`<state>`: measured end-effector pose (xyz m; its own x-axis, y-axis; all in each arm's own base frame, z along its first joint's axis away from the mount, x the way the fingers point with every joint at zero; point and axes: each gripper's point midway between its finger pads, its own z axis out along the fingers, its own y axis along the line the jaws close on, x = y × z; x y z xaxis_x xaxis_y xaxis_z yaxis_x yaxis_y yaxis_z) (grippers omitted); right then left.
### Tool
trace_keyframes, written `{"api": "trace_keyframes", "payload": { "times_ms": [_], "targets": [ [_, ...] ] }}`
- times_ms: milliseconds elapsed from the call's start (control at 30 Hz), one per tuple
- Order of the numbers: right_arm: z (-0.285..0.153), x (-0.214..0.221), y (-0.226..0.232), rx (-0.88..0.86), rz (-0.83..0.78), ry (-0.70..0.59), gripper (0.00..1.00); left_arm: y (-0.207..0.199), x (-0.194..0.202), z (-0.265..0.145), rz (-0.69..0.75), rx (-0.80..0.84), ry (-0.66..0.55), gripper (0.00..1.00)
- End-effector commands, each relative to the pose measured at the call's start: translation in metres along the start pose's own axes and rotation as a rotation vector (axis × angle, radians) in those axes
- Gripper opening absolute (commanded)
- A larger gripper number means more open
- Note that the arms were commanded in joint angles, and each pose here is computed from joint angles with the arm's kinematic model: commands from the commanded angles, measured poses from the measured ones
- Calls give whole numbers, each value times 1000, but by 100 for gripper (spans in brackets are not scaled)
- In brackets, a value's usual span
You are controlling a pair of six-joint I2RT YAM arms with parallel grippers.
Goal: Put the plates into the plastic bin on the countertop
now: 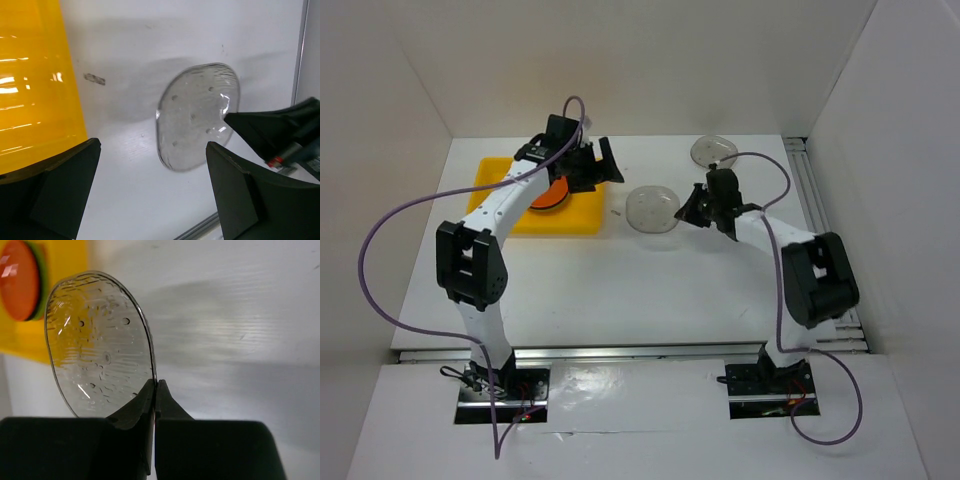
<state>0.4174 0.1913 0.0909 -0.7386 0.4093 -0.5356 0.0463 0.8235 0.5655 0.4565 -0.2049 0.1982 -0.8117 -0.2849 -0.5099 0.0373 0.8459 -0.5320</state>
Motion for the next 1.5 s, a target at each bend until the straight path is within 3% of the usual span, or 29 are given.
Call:
{"api": "trace_keyframes", "payload": {
  "times_ms": [0,133,233,333,400,433,467,500,567,600,667,867,1167,1400,1467],
  "targets": [
    [-41,-19,57,-256,-57,-110,0,-12,7,13,75,79,44,100],
    [-58,-23,67,-343,-53,-113,0,-18,22,22,101,72,83,97],
    [-67,-27,82,-428,-44,-99,0,-27,29,26,129,85,97,89],
    [-66,-31,89,-461,-35,-102,0,-26,37,34,131,80,119,74],
    [-64,-31,94,-472,-42,-102,0,-24,36,34,132,70,113,50],
    [-61,-29,92,-466,-39,-95,0,-24,38,34,120,65,120,18],
    [-61,-31,91,-460,-37,-101,4,-24,33,33,123,56,105,5],
    [-61,-32,93,-460,-37,-102,16,-20,28,32,124,23,86,0],
    [-53,-40,81,-382,-48,-140,76,-6,23,32,90,-43,66,0],
    [-50,-41,71,-317,-45,-131,100,2,11,26,73,-84,20,0],
    [-46,-59,38,-150,-61,-194,100,31,-9,11,-38,-146,-37,0],
    [-47,-67,-80,289,-1,-193,100,142,-57,-39,-333,-351,-267,0],
    [-26,-95,-169,346,181,-244,100,234,-83,-75,-506,-443,-430,0],
    [23,-100,-209,348,245,-199,100,256,-92,-59,-533,-440,-417,0],
    [31,-117,-212,346,246,-217,100,259,-87,-52,-541,-440,-388,17]
  ]
}}
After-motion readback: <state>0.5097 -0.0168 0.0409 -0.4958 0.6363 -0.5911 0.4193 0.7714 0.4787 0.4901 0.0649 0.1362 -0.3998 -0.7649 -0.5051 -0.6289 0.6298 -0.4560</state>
